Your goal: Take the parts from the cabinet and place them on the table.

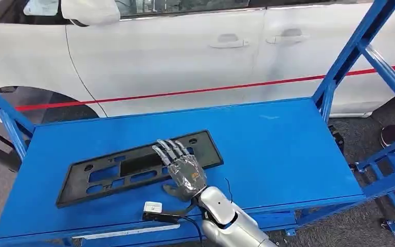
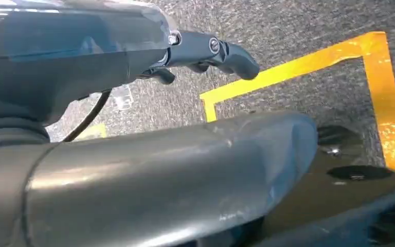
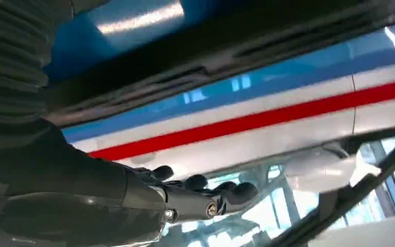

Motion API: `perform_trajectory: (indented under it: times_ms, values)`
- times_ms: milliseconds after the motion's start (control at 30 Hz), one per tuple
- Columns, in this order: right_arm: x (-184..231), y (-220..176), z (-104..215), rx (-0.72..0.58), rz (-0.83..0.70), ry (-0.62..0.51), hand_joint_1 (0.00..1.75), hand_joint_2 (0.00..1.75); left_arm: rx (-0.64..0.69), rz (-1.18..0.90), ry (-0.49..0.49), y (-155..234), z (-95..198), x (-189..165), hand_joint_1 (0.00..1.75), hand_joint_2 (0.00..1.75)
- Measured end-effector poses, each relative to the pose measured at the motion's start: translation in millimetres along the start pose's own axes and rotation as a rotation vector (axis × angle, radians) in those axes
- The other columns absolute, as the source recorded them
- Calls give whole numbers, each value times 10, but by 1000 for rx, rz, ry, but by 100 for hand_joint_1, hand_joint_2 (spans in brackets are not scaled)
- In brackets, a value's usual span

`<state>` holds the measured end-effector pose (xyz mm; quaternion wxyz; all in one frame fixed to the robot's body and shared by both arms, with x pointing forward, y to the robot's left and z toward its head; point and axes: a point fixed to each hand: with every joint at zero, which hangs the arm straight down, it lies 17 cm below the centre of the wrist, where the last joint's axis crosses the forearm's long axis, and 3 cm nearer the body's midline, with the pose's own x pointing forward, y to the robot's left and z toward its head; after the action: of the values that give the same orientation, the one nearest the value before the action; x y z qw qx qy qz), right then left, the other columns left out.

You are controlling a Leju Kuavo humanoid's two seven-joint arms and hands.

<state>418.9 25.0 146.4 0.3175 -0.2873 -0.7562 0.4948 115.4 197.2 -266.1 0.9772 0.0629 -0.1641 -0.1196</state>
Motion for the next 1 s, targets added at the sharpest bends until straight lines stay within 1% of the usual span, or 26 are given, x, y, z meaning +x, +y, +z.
perform_trajectory:
  times_ms: [100,200,467,567,633,767,867,1000]
  values:
    - [-12,179,33,56,-6,9,0,175,1,-10,0,4,-1,-4,0,0]
    - [12,242,-10,73,-15,11,0,175,3,-17,-4,21,-7,17,0,0]
    - [52,262,-78,73,-24,0,0,175,4,-26,-19,34,-17,99,0,0]
    - [23,300,-72,87,6,11,0,175,3,-39,-14,35,-18,89,0,0]
    - [15,295,-136,100,33,14,0,175,-2,-54,-13,27,-18,93,0,0]
    - [-21,295,-317,133,36,50,0,175,-11,-91,-15,11,-21,136,0,0]
    - [-30,298,-396,144,34,68,0,175,-12,-98,-18,15,-24,159,0,0]
    - [-185,325,-479,179,66,135,0,175,-18,-111,-18,4,-23,161,0,0]
